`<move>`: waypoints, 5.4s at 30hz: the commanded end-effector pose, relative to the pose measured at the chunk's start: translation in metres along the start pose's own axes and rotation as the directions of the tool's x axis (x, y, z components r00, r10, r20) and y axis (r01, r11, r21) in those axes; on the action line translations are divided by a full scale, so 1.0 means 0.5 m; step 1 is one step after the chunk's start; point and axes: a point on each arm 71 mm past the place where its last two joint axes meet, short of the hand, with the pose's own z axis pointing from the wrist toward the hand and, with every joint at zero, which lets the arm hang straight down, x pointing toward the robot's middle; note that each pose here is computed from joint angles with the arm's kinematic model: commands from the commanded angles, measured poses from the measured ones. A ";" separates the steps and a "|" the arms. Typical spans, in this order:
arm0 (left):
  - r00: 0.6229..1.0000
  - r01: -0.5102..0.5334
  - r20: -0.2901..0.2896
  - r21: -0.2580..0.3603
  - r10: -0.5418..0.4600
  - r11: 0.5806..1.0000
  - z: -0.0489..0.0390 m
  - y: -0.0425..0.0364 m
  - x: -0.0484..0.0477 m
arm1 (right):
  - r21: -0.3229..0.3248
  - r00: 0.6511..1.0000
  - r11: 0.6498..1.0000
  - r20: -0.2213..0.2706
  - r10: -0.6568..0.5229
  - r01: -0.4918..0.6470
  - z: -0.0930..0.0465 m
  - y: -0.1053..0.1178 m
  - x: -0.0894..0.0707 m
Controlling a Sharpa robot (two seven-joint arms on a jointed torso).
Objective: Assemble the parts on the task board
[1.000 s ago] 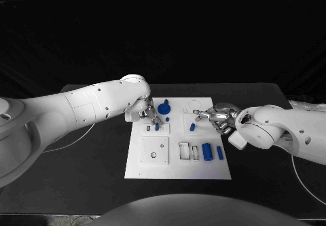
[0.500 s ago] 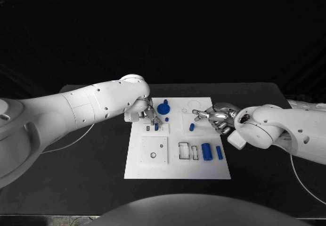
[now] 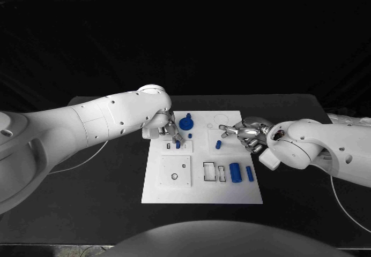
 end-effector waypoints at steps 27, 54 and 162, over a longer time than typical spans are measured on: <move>1.000 0.019 0.003 0.038 -0.019 0.999 -0.002 -0.001 0.005 | 0.002 1.000 1.000 -0.012 -0.006 0.006 0.000 -0.002 0.000; 0.985 0.126 0.100 0.122 -0.139 0.984 -0.020 0.030 0.010 | 0.006 1.000 1.000 -0.009 -0.004 0.004 0.000 -0.006 -0.002; 0.970 0.065 0.229 0.102 -0.087 0.993 -0.048 0.030 0.070 | 0.005 1.000 1.000 -0.012 -0.002 0.002 0.002 -0.010 0.000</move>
